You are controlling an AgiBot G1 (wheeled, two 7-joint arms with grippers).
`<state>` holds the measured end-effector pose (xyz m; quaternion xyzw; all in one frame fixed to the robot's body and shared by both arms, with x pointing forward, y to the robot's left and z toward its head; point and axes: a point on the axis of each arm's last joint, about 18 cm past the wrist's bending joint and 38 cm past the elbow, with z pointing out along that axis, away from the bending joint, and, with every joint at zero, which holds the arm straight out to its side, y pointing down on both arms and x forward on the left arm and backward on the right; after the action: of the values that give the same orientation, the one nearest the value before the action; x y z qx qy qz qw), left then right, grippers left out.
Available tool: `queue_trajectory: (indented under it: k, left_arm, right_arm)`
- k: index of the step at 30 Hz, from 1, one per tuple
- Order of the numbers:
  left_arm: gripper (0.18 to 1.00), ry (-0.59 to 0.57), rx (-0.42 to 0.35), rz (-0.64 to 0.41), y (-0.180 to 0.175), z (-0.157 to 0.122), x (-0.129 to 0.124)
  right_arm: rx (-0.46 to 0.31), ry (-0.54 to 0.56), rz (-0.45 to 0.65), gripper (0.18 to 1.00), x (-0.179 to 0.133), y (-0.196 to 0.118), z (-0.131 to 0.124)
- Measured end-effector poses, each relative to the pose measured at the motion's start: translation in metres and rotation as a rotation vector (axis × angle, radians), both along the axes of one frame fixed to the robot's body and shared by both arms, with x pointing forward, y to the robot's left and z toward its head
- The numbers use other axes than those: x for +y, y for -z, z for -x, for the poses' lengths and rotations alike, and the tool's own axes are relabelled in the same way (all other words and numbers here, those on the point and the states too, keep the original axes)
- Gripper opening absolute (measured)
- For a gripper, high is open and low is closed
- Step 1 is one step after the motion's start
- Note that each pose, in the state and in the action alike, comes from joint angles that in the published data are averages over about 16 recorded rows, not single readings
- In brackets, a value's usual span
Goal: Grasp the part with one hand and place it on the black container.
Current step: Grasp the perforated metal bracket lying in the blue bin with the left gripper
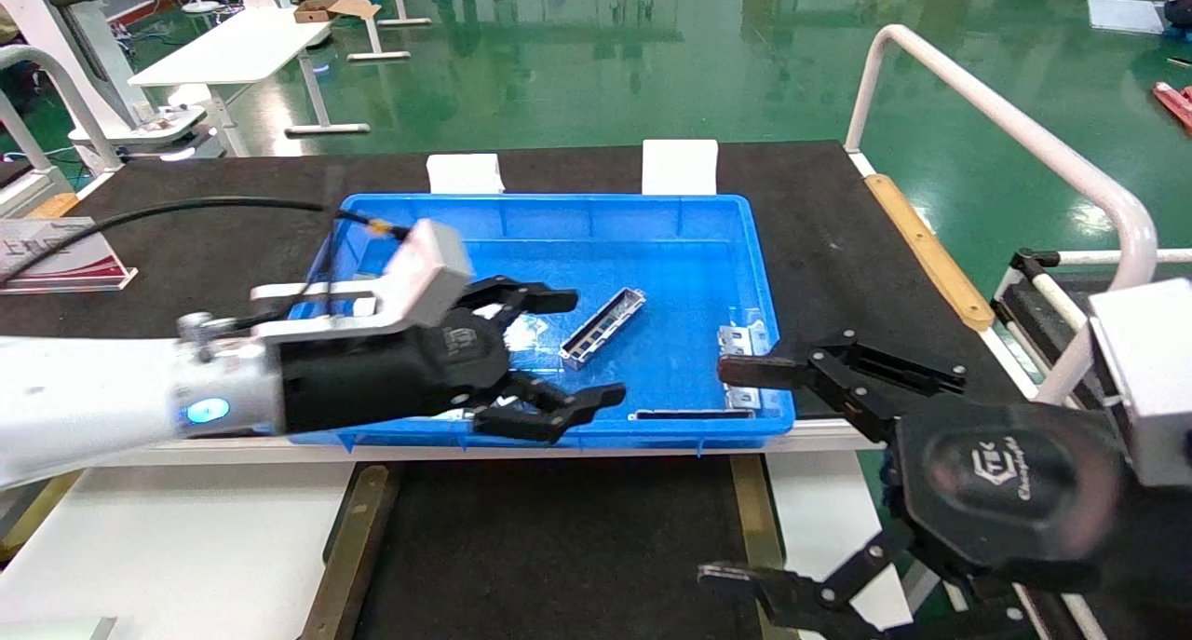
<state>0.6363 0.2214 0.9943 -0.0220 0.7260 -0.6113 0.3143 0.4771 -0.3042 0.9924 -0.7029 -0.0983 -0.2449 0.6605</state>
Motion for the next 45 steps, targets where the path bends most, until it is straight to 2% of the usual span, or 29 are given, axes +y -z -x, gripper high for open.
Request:
queue_trajectory:
  k: [10,17,25,37,45]
  left_arm:
    - [1.001,-0.198,0.043,0.025,0.008,-0.080,-0.037]
    - [1.001,-0.318,0.089,0.025,0.027,-0.112,-0.047]
    - [1.001,-0.381,0.129,0.013,0.050,-0.125,-0.048]
    - [0.986,-0.399,0.141,0.011,0.064,-0.127,-0.052]
    - [0.932,-0.402,0.140,0.007,0.068,-0.128,-0.054]
  right_arm:
    - [0.000,0.000,0.000,1.001,0.000,0.000,0.000]
    - [0.000,0.000,0.000,1.001,0.000,0.000,0.000]
    - [0.000,0.000,0.000,1.001,0.000,0.000,0.000]
    - [0.000,0.000,0.000,0.983,0.000,0.000,0.000]
    - [0.000,0.000,0.000,0.912,0.000,0.000,0.000]
